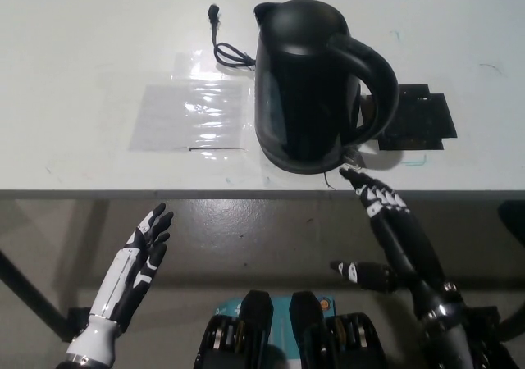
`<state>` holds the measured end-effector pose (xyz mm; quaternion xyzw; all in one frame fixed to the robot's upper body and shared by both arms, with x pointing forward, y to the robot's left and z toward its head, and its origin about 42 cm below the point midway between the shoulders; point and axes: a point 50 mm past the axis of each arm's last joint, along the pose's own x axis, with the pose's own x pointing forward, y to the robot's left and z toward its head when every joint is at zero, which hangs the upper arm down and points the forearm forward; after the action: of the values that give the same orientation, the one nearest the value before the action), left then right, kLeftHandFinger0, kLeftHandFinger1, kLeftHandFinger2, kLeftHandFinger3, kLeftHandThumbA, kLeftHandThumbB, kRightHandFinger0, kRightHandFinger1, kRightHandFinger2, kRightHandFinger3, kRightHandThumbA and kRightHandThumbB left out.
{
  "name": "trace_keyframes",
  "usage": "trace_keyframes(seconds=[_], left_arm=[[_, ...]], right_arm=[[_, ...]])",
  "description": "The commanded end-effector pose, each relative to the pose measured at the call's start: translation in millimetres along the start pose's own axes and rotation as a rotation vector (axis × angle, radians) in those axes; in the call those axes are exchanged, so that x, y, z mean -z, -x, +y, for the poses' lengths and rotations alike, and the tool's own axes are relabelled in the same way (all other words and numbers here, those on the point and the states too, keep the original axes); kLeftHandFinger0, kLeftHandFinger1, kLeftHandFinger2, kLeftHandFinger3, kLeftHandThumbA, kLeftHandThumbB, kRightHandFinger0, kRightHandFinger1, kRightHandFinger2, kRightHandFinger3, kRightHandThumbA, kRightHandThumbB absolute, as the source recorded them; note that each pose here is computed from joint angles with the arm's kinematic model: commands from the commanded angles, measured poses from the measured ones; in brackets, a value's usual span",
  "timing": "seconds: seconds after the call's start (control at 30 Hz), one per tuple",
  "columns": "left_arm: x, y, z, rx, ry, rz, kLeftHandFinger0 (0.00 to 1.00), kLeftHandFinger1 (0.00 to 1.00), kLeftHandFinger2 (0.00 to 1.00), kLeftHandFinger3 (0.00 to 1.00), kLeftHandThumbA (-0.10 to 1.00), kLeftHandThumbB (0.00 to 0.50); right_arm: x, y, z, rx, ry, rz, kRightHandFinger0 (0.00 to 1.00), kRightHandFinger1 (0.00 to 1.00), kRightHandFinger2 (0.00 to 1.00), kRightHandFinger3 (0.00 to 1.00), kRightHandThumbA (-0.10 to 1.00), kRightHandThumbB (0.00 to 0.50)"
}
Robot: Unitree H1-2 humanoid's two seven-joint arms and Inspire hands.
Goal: A kettle is kept at the center of the table close to the robot and the robot uses its right index finger to press downwards on the transparent start boiling button
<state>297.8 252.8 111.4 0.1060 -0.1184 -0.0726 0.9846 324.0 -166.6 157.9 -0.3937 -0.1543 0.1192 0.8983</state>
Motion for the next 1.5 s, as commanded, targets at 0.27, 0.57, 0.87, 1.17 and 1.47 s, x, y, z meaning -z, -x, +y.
trace_keyframes(seconds=[0.27,0.57,0.87,1.17,1.47], left_arm=[[-8.6,-5.7,8.7,0.013,-0.023,-0.061,1.00,1.00,1.00,1.00,0.93,0.383],[-6.0,-3.4,6.8,0.018,-0.022,-0.059,1.00,1.00,1.00,1.00,0.95,0.372],[-4.9,-1.4,5.2,0.022,-0.027,-0.043,1.00,1.00,1.00,1.00,0.96,0.385],[-5.2,-2.3,4.0,0.029,-0.016,-0.039,1.00,1.00,1.00,1.00,0.93,0.367],[-4.4,-0.9,3.9,0.026,-0.015,-0.039,1.00,1.00,1.00,1.00,0.93,0.361]], right_arm=[[0.0,68.0,-56.5,0.434,-0.389,-0.311,1.00,1.00,1.00,1.00,1.00,0.293],[37.3,79.4,-58.6,0.534,-0.450,-0.180,1.00,1.00,1.00,1.00,1.00,0.236],[71.4,74.0,-35.5,0.523,-0.540,-0.036,1.00,1.00,1.00,1.00,1.00,0.213],[46.7,66.7,-21.5,0.487,-0.571,-0.093,0.92,1.00,1.00,1.00,1.00,0.196],[56.3,62.2,-5.3,0.430,-0.592,-0.048,0.88,0.97,1.00,1.00,1.00,0.241]])
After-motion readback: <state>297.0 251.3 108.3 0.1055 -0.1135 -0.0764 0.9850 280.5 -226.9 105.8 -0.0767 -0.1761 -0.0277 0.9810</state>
